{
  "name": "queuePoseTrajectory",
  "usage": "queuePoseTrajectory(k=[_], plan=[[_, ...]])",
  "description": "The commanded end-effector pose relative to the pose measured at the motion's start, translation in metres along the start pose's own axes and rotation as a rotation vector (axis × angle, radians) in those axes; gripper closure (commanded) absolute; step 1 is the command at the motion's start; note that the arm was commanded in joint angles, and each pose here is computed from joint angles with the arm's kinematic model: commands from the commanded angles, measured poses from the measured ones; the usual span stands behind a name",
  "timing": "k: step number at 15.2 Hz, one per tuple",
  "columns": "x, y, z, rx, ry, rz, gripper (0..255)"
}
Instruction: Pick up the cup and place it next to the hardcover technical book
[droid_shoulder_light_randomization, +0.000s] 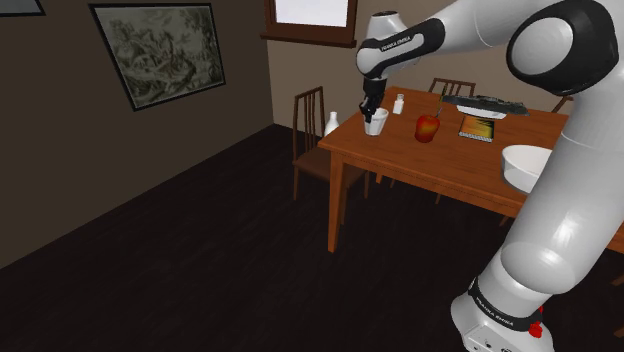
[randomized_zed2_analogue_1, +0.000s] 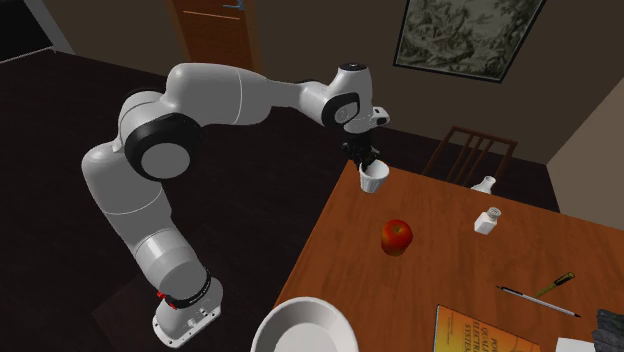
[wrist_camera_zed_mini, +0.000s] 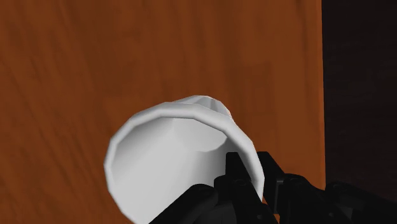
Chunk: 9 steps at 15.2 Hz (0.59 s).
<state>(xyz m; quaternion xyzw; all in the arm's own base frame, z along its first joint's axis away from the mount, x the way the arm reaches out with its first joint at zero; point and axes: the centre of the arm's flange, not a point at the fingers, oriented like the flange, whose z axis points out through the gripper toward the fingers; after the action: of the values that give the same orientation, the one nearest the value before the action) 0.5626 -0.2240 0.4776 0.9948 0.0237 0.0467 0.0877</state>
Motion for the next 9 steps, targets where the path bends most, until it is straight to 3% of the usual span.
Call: queuePoseTrajectory(k=[1,9], plan=[[0.001,0.002,-0.010,0.000,0.000,0.000,255],[0.005,0.010,-0.052,0.000,0.000,0.000,255]])
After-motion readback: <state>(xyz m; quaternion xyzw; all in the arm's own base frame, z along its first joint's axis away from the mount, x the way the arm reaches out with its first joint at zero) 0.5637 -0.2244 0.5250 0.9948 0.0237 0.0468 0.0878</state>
